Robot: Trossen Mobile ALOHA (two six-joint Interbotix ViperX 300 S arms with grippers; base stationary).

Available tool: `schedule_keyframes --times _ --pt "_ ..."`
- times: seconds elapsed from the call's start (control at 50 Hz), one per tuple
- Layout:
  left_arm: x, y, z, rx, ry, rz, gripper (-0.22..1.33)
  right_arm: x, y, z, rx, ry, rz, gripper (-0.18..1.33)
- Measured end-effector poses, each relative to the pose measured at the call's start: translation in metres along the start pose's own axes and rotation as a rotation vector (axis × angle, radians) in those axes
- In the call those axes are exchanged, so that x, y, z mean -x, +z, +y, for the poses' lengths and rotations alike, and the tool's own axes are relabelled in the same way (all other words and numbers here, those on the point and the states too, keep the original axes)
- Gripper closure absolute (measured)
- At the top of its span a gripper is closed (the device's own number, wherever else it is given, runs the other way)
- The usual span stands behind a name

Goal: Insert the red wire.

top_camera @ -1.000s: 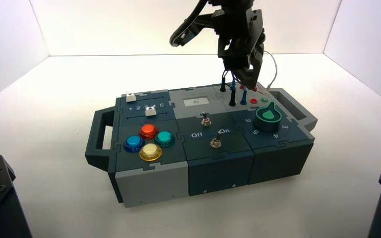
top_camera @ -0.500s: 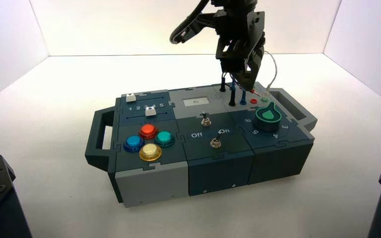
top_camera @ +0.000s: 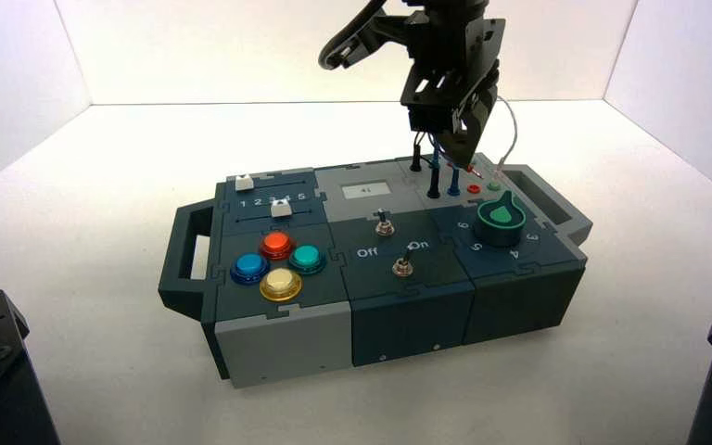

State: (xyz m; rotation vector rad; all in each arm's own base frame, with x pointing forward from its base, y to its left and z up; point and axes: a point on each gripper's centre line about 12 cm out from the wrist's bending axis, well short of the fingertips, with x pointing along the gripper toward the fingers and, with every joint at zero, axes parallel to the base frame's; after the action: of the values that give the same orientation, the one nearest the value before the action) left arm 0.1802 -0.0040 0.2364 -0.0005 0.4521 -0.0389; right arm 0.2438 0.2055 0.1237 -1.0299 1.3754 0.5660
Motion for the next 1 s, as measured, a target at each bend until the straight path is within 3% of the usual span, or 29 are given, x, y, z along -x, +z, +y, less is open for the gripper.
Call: schedule_keyframes --times 0.46,1.0 --pt "0.0 0.0 0.0 0.001 0.001 0.0 1.27 0.0 -0.01 0.003 -0.071 0.001 -0.059 1.12" --pt "0.0 0.0 0.0 0.002 0.001 -0.002 1.27 0.003 -0.016 0.006 -0.109 0.004 -0.133 1.12"
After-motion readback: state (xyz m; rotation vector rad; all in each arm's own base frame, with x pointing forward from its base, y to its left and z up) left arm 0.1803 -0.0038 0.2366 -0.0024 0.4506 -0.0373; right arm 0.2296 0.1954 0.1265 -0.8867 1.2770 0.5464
